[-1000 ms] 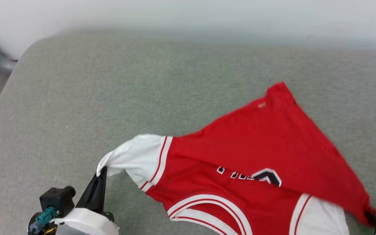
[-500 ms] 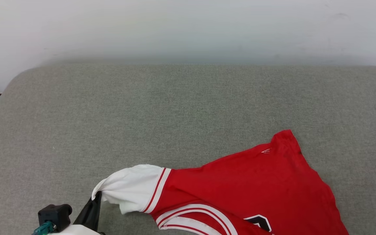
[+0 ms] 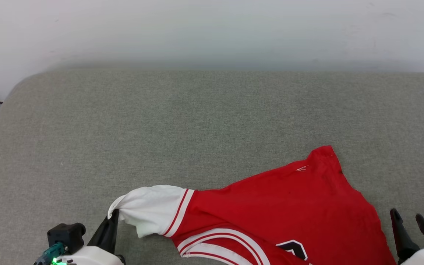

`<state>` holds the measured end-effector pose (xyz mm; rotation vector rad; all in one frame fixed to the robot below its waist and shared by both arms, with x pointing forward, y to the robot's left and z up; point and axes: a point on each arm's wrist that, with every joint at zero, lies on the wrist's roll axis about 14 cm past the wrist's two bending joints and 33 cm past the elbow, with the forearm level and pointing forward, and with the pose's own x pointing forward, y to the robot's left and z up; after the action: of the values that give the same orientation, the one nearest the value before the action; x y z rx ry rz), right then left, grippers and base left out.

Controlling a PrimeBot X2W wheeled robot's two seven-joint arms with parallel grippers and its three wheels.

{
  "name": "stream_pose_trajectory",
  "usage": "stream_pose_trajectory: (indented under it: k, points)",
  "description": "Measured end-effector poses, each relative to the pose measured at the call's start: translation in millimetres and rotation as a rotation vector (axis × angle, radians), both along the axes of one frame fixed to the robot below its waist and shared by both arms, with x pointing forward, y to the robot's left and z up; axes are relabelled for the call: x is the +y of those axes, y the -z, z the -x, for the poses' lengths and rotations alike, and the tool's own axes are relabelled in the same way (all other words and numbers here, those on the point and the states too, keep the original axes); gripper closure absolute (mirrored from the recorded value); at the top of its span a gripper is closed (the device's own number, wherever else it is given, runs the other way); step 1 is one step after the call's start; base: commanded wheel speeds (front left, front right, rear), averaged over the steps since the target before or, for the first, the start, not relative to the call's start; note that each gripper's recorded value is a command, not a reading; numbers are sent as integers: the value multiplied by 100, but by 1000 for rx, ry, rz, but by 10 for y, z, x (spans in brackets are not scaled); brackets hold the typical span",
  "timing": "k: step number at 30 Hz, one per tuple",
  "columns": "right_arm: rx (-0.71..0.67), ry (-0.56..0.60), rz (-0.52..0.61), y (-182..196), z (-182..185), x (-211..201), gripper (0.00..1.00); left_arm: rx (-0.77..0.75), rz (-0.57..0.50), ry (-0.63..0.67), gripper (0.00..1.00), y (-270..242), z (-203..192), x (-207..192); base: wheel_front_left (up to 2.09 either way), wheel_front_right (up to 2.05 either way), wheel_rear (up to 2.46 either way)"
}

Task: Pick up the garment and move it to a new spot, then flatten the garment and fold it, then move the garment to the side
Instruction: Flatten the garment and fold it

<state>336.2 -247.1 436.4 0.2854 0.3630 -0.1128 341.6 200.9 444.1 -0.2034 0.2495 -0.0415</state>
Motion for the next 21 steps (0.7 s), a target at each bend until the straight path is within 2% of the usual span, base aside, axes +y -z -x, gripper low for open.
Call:
stream_pose_trajectory:
  k: [4,7,17,21]
  points:
    - [-83,-52,35,-138,-309,97,0,-26,10,-2,100,-57,-67,-24,0,0,0]
    - [-81,-107,56,-172,-535,166,0,-46,17,2,100,-108,-139,-67,0,0,0]
    - [268,-339,123,95,-1069,327,0,-96,46,12,100,-177,-393,-188,0,0,0]
    - [356,-427,169,157,-1252,433,0,-118,56,16,100,-201,-503,-209,0,0,0]
